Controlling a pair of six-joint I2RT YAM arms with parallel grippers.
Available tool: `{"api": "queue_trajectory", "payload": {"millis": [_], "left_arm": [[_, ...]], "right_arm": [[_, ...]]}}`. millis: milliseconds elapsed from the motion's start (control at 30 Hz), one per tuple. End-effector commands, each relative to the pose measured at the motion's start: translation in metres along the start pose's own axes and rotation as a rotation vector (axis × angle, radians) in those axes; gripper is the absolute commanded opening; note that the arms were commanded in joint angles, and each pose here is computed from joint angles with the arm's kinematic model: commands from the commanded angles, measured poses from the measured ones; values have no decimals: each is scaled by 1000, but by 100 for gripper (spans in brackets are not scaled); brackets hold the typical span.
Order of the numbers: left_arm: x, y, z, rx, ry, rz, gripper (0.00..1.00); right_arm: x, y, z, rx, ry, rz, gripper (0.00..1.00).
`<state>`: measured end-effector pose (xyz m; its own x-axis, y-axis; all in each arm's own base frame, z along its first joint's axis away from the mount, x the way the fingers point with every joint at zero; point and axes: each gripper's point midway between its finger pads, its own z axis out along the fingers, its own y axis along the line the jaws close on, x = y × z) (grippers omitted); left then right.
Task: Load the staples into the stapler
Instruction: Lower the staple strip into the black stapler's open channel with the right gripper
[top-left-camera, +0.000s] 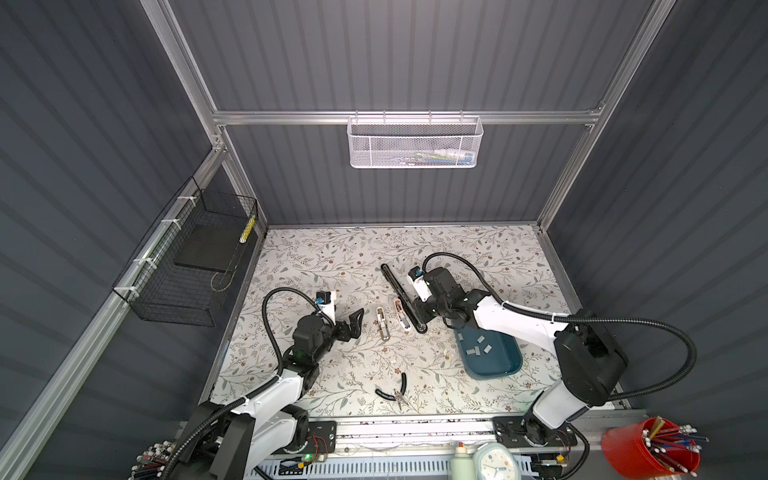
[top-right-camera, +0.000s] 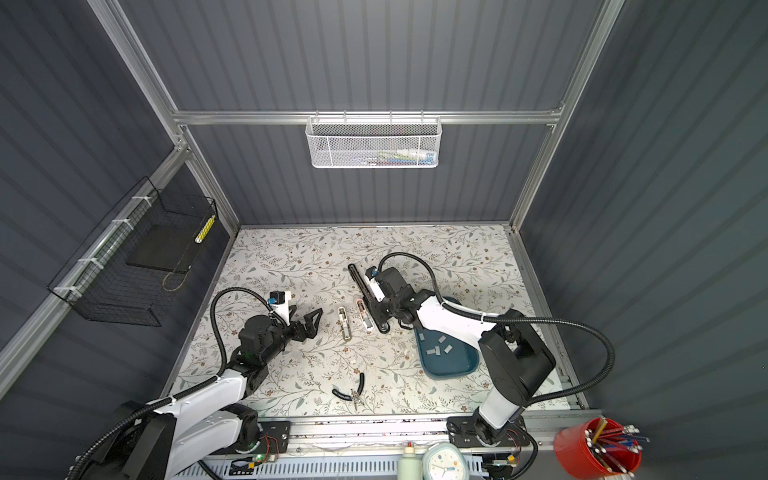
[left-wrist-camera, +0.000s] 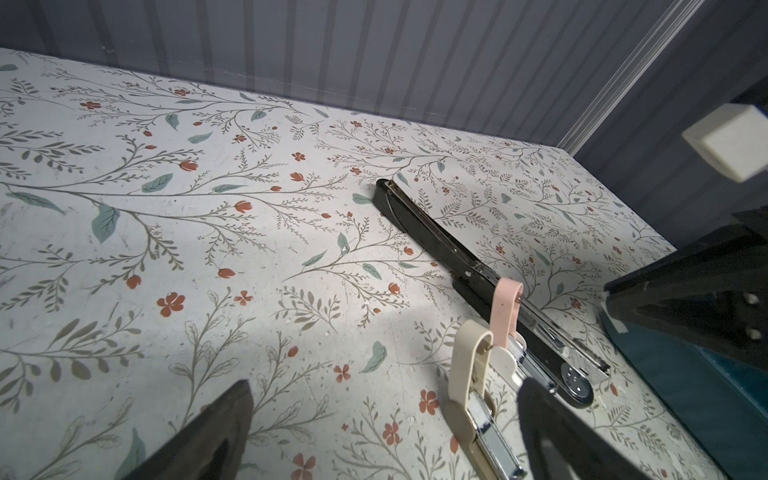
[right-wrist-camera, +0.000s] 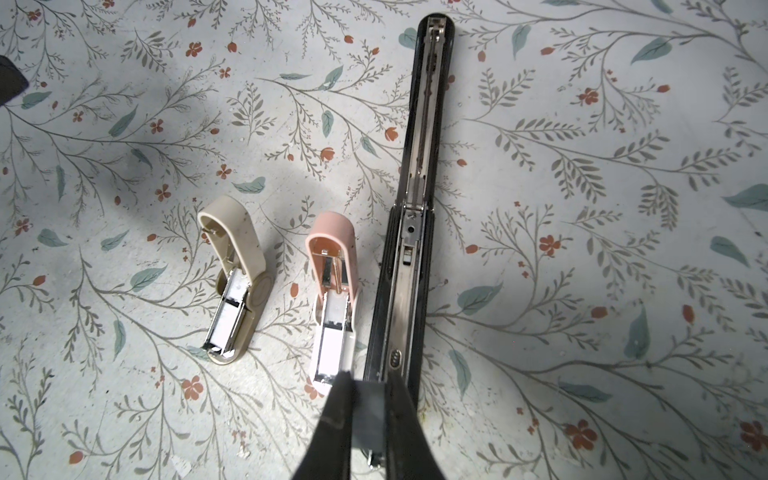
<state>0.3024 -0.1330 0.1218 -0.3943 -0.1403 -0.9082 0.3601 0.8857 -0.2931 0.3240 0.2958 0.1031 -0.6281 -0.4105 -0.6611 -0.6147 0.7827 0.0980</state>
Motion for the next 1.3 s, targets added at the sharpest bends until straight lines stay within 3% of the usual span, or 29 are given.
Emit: {"api": "queue_trajectory", "payload": {"millis": [0,1267], "left_arm": [[-5,-3,0,15,-18,22,99],[-5,-4,0,22,-18,23,99]], "right_arm": [[-2,2,6,-15,10,-1,5],[18,-12,33,52,133,15,5]]}}
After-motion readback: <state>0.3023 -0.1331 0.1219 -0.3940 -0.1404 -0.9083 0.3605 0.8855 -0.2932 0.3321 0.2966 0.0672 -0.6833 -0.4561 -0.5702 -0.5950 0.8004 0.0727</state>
